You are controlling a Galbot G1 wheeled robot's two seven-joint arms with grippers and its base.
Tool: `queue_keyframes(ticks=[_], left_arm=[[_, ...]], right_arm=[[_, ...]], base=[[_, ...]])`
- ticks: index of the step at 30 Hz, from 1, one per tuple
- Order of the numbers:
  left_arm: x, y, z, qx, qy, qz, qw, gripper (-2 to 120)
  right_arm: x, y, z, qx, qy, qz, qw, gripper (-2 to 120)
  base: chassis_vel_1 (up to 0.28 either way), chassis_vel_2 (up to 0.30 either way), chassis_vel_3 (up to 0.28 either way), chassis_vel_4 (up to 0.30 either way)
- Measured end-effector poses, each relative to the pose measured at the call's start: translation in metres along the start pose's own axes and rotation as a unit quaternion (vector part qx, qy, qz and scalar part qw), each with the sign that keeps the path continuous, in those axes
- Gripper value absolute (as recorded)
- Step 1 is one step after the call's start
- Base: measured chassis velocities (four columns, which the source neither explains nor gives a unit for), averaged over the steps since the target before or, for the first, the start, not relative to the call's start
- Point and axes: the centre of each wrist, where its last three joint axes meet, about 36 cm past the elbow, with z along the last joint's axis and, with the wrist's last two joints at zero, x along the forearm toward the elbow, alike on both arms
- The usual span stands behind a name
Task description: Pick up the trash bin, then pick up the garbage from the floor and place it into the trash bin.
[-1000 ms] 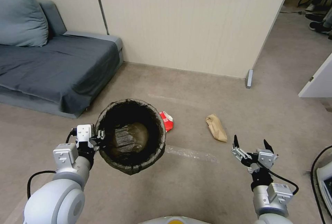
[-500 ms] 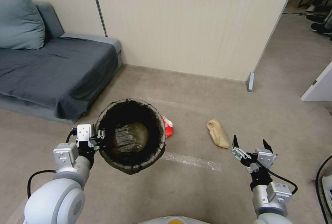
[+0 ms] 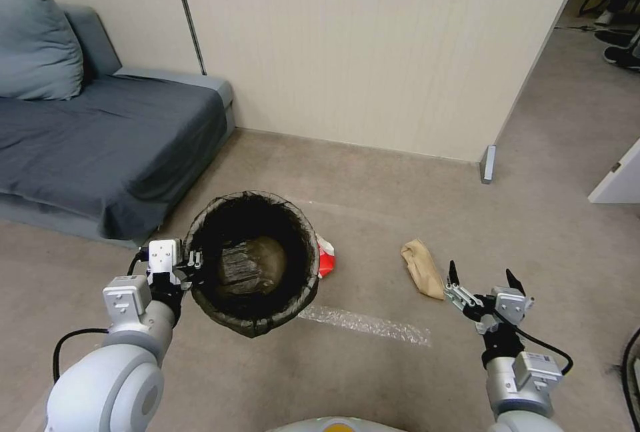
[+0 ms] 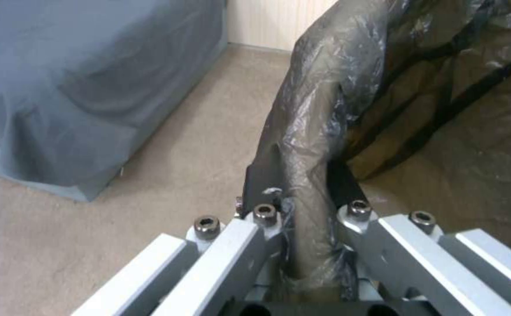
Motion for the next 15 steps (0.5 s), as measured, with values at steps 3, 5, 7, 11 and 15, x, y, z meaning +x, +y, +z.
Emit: queue_keyframes(ticks=[3, 5, 7, 11, 15], left_arm=[[0.0, 0.0, 0.0, 0.0, 0.0, 0.0, 1.0, 3], [0.0, 0.0, 0.0, 0.0, 0.0, 0.0, 1.0, 3], [0.001, 0.0, -0.001, 0.0, -0.001, 0.001, 1.0, 3], [0.002, 0.001, -0.003, -0.002, -0.004, 0.002, 1.0, 3], [0.004, 0.003, -0.006, -0.005, -0.008, 0.004, 1.0, 3]], right_arm=[[0.0, 0.0, 0.0, 0.0, 0.001, -0.001, 1.0, 100], [0.0, 0.0, 0.0, 0.0, 0.002, -0.001, 1.0, 100], [-0.002, 0.0, 0.0, 0.0, 0.01, -0.002, 1.0, 100], [-0.012, -0.005, -0.001, 0.003, 0.027, -0.009, 1.0, 100], [-0.027, -0.009, -0.002, 0.003, 0.035, -0.015, 0.999, 100]], base=[[-0.067, 0.066, 0.068, -0.074], [-0.046, 0.064, 0.061, -0.081], [-0.054, 0.054, 0.063, -0.055], [-0.019, 0.021, 0.025, -0.027], [0.0, 0.0, 0.0, 0.0]])
